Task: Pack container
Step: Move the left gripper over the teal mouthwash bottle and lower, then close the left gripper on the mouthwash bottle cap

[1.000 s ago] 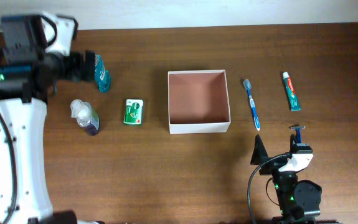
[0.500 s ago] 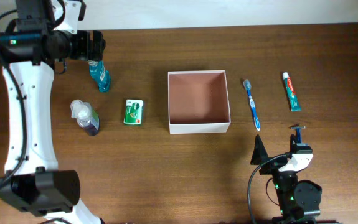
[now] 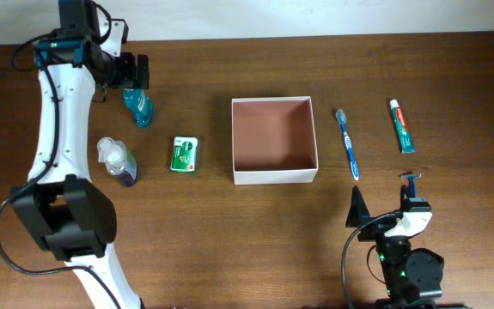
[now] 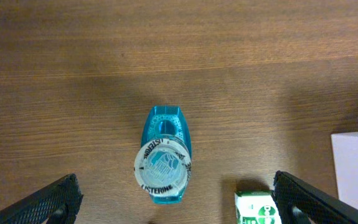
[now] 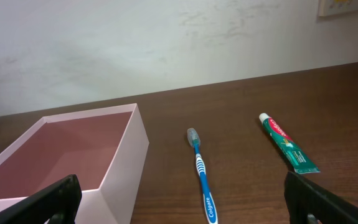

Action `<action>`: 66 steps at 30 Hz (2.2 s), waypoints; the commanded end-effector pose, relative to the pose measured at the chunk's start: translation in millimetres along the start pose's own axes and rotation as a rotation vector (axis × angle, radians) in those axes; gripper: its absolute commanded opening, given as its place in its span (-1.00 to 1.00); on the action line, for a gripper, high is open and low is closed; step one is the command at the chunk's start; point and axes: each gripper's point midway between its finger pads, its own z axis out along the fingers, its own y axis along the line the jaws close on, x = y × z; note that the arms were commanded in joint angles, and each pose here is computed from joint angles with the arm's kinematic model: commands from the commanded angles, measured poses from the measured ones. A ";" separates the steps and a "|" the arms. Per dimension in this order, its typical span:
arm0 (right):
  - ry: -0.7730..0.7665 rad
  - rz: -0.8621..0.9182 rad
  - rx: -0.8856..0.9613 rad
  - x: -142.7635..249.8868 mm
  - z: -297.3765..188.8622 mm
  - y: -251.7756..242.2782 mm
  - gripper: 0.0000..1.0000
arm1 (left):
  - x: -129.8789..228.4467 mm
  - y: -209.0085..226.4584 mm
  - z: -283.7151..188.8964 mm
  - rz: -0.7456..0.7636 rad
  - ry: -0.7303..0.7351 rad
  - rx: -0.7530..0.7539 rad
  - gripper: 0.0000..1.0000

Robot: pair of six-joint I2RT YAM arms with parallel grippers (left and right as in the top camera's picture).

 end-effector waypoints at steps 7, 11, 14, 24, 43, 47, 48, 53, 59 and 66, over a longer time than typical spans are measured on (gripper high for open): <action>0.004 -0.004 -0.007 2.3 -0.1 1.5 0.97 | 4.3 6.4 19.6 -0.016 0.031 -0.019 0.99; 0.004 -0.004 -0.007 2.3 -0.1 1.5 0.97 | 7.0 6.7 25.8 0.001 0.045 -0.017 0.99; 0.004 -0.004 -0.007 2.3 -0.1 1.5 0.97 | 12.1 7.0 34.5 -0.001 0.067 -0.015 0.99; 0.004 -0.004 -0.007 2.3 -0.1 1.5 0.96 | 14.6 10.8 52.5 -0.001 0.080 -0.026 0.99; 0.004 -0.004 -0.007 2.3 -0.1 1.5 0.97 | 25.1 18.4 76.0 -0.002 0.122 -0.059 0.99; 0.004 -0.004 -0.007 2.3 -0.1 1.5 0.97 | 24.5 18.6 77.0 -0.001 0.120 -0.059 0.99; 0.004 -0.004 -0.007 2.3 -0.1 1.5 0.97 | 24.3 18.6 77.0 0.000 0.119 -0.059 0.99; 0.004 -0.004 -0.007 2.3 -0.1 1.5 0.97 | 23.1 18.8 77.0 0.007 0.114 -0.060 0.91; 0.004 -0.004 -0.007 2.3 -0.1 1.5 0.97 | 22.5 18.4 77.1 0.006 0.112 -0.057 0.41; 0.004 -0.004 -0.007 2.3 -0.1 1.5 0.97 | 20.2 18.6 77.3 0.006 0.102 -0.058 -0.02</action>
